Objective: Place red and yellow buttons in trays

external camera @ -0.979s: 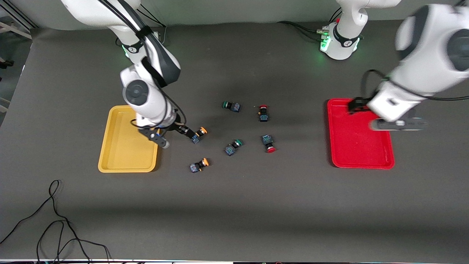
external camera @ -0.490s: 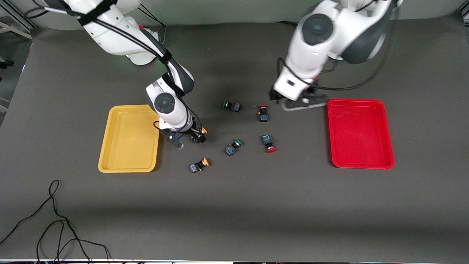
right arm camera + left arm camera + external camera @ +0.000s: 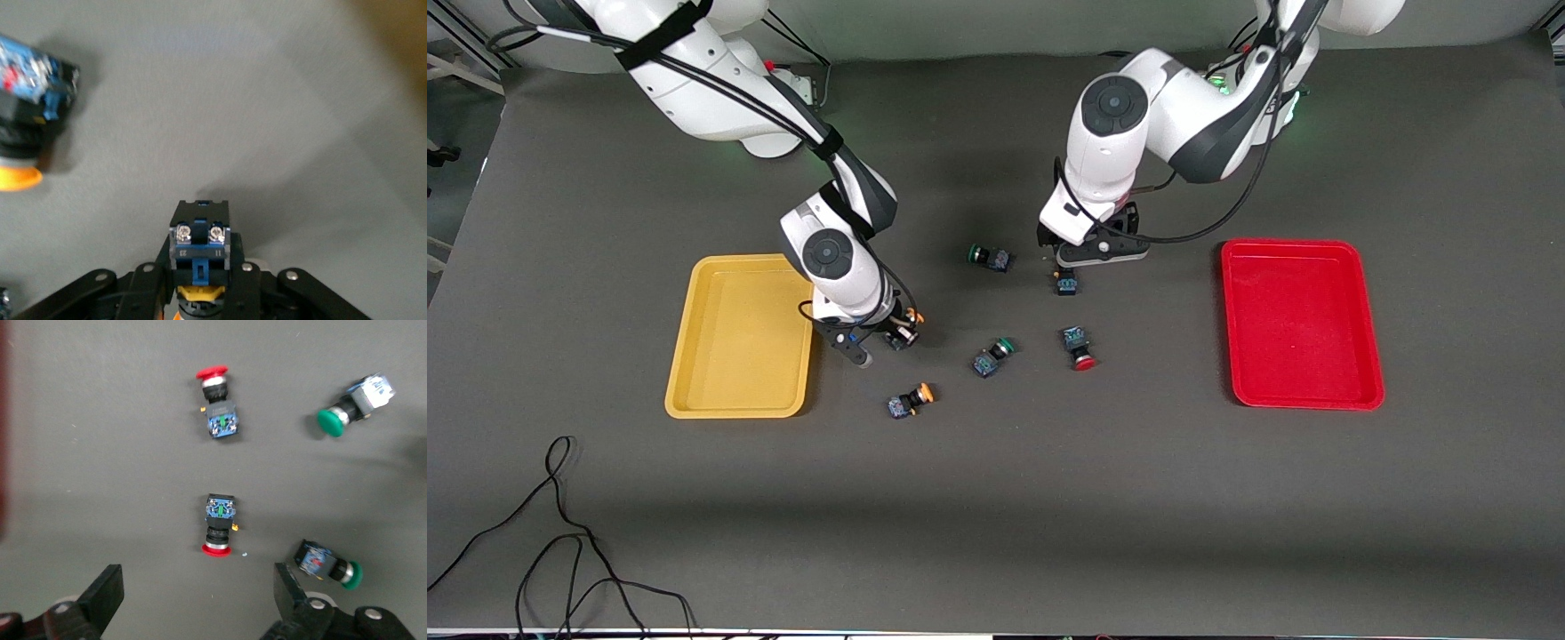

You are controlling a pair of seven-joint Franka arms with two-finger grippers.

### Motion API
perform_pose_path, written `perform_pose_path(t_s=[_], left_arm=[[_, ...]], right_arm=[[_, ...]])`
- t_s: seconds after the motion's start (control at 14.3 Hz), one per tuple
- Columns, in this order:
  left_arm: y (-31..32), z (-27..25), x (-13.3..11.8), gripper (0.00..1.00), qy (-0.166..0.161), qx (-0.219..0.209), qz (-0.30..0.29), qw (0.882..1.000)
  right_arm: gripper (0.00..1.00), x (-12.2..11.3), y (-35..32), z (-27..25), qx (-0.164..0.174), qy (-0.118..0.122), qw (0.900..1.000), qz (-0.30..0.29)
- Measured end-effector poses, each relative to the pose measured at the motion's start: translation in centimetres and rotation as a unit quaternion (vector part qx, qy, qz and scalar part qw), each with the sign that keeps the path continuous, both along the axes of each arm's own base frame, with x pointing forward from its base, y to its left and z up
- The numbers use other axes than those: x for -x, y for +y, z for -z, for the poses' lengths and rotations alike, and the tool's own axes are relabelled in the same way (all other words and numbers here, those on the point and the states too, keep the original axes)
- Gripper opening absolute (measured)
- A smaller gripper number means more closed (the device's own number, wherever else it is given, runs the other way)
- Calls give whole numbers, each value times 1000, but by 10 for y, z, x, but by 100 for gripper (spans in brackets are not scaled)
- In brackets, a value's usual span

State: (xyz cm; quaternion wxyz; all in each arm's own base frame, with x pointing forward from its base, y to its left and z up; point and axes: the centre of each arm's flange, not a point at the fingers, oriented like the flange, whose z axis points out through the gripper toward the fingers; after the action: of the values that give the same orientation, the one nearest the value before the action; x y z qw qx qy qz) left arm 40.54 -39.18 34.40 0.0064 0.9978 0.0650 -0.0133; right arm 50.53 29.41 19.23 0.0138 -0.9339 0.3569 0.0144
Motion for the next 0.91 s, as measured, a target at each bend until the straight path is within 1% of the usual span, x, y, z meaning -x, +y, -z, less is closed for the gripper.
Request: perform_pose_path(t_s=[0.14,0.21,0.35,0.49,0.63,0.7,0.77,0.84,0.91], left_arm=[[2,42,7,100,-10,2,-1,1000],[1,64,9,100,-12,2,1,1000],[-5,103,12,100,-15,3,4,1000],[-11,135,20,100,-11,4,5,1000],[-15,156,28,99,-1,-2,7,1000],[-15,163,30,96,4,-5,7,1000],[-15,167,31,86,6,-7,7,1000],[-14,168,30,75,6,-7,7,1000],[-14,166,27,62,5,-7,5,1000]], right_arm=[[33,-11,-19,-33,21,9,1000,8],[33,-14,-33,-52,36,17,999,7],[33,-19,-77,-82,64,32,997,6],[33,-17,-138,-86,74,48,996,12],[33,-3,-182,-69,81,72,994,19],[33,3,-203,-58,82,82,993,17],[33,8,-226,-48,81,85,993,13],[33,12,-249,-37,76,81,994,11],[33,17,-265,-27,70,76,995,14]])
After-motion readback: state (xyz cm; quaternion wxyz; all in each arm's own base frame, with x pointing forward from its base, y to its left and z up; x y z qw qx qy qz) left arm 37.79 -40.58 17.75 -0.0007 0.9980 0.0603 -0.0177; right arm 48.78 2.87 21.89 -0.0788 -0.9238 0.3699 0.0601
